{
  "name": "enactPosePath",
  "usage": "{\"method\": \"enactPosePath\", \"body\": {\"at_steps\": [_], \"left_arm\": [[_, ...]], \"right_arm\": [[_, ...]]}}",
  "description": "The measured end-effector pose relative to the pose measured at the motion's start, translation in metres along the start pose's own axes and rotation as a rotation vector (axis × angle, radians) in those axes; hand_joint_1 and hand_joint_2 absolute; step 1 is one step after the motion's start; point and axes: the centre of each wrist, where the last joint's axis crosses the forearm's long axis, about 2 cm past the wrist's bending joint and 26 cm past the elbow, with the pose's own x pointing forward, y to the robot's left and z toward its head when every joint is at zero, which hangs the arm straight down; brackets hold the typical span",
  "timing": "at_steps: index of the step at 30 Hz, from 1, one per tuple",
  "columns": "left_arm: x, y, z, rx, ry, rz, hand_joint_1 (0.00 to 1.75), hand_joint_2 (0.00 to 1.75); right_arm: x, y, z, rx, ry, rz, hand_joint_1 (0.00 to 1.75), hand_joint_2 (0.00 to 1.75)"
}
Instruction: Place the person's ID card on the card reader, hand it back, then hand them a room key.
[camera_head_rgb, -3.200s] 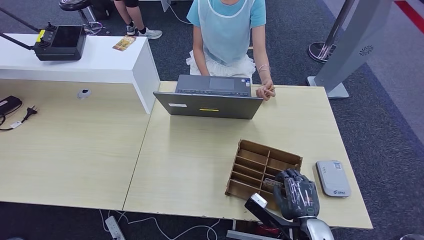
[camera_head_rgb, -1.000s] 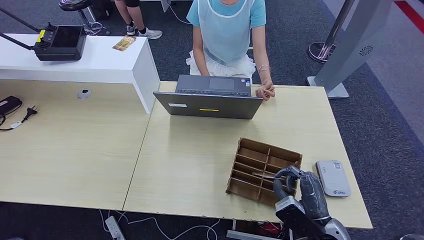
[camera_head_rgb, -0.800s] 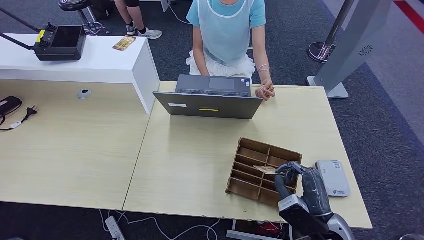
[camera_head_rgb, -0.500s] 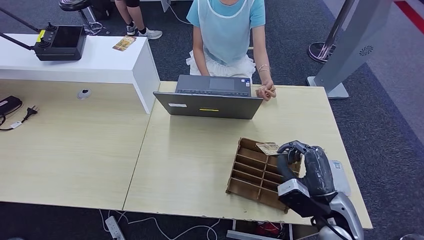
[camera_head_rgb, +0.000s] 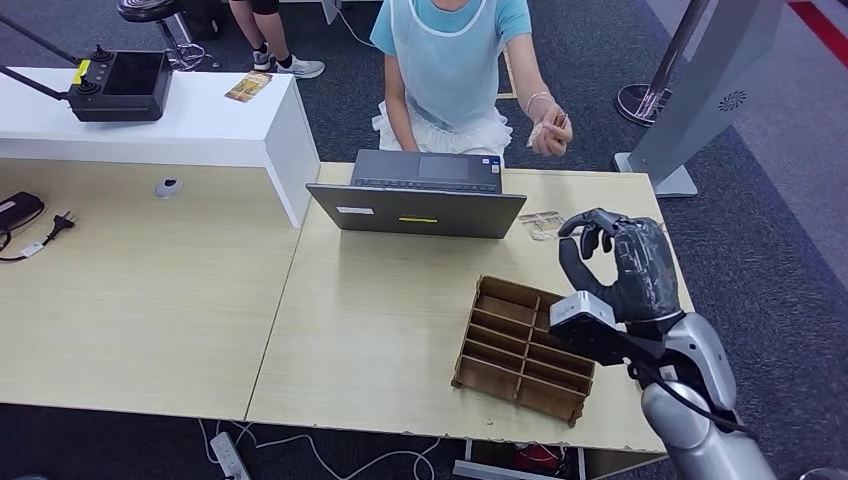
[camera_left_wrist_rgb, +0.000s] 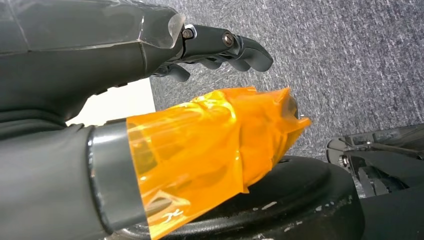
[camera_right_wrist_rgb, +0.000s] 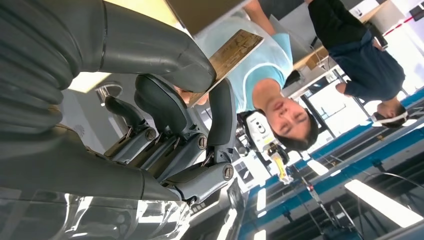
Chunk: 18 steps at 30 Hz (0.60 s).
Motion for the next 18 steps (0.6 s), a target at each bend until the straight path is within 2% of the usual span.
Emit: {"method": "enactPosePath", "body": {"at_steps": [10, 18], "left_arm": [[0.002, 0.001, 0.0, -0.006, -0.011, -0.012, 0.0, 0.0], [0.003, 0.001, 0.0, -0.009, -0.023, -0.023, 0.0, 0.0]], "right_arm": [[-0.02, -0.028, -0.081, 0.019, -0.016, 0.073, 1.72, 1.75], [-0.033, -0.039, -0.129, 0.066, 0.014, 0.056, 1.68, 1.75]]}}
